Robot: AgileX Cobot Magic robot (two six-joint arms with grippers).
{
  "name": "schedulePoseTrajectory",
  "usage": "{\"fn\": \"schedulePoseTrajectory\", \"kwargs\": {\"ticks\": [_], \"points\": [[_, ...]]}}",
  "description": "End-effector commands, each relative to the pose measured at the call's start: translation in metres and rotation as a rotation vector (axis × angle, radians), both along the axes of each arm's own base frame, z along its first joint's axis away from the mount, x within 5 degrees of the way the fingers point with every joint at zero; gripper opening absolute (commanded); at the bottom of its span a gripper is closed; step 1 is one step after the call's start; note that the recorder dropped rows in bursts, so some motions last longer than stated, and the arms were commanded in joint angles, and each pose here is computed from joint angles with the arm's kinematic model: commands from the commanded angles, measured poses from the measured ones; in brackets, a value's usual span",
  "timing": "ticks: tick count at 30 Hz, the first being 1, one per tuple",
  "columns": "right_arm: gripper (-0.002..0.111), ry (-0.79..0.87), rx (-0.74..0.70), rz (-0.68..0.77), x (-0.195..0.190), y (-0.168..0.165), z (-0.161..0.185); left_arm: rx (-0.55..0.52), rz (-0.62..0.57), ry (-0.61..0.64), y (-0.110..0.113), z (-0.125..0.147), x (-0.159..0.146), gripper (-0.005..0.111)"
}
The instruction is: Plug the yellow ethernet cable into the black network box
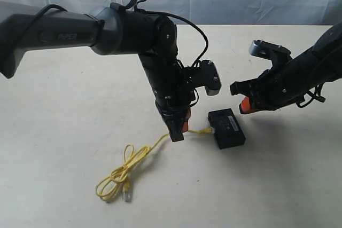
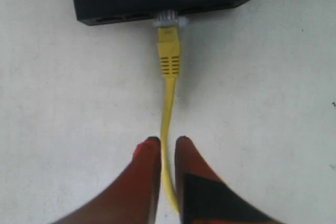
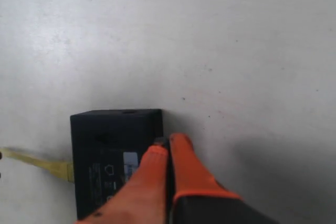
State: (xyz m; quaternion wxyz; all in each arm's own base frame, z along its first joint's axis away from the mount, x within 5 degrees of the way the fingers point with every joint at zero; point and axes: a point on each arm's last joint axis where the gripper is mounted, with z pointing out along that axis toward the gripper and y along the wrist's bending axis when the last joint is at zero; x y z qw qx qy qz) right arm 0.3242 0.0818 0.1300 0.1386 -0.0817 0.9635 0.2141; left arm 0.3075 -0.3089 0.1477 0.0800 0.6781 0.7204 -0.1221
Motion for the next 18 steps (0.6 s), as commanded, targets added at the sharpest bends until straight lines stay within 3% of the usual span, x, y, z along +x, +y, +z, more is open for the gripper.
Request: {"fn": "schedulePoseTrajectory", "kwargs": {"ticks": [1, 4, 8, 12, 15, 18], "points": [[-0.001, -0.011, -0.003, 0.008, 0.000, 0.000, 0.004, -0.010, 0.006, 0.008, -0.002, 0.003, -0.002, 0.029], [-0.001, -0.015, -0.002, 0.006, 0.000, 0.000, 0.005, -0.013, 0.005, 0.005, -0.002, 0.005, -0.002, 0.039], [-0.001, -0.054, 0.010, 0.015, -0.003, 0.001, 0.022, 0.020, 0.055, -0.058, 0.005, 0.024, 0.001, 0.037], [-0.001, -0.118, 0.002, 0.050, -0.011, -0.001, 0.051, 0.095, 0.219, -0.136, 0.023, 0.052, 0.006, 0.019], [-0.001, -0.154, -0.022, 0.046, -0.021, -0.005, 0.075, 0.084, 0.348, -0.127, 0.042, 0.075, 0.012, 0.000], [-0.001, -0.216, -0.068, 0.034, -0.036, -0.011, 0.099, 0.054, 0.496, -0.113, 0.067, 0.098, 0.019, 0.000]]}}
